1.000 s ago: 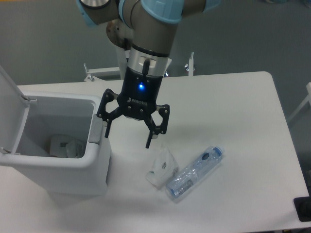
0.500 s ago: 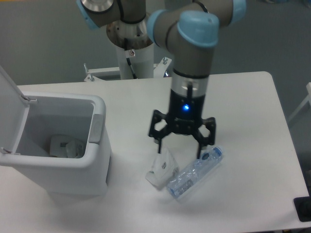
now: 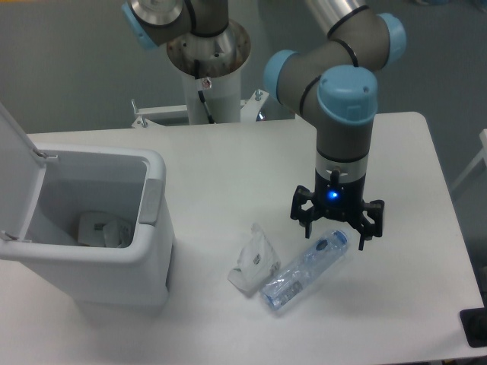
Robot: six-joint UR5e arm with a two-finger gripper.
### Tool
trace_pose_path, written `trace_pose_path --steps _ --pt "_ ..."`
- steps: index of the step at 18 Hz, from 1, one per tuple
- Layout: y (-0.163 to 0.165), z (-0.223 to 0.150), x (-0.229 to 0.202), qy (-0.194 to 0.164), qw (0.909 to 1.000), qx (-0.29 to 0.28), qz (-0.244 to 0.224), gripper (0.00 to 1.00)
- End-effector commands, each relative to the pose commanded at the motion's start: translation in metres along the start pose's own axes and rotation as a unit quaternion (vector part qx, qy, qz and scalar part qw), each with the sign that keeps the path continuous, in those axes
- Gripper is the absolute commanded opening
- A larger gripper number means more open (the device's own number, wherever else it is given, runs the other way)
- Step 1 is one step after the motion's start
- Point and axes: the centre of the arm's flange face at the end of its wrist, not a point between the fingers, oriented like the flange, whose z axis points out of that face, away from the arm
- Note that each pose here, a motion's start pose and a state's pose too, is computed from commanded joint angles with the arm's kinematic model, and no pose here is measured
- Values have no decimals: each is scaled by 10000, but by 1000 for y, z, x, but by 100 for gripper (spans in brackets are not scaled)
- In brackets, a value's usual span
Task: Open the trash can
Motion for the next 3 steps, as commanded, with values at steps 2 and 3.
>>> trace_pose_path --steps 2,3 --pt "2 3 2 20 10000 -41 0 100" --pt "2 5 2 26 10000 -45 7 100"
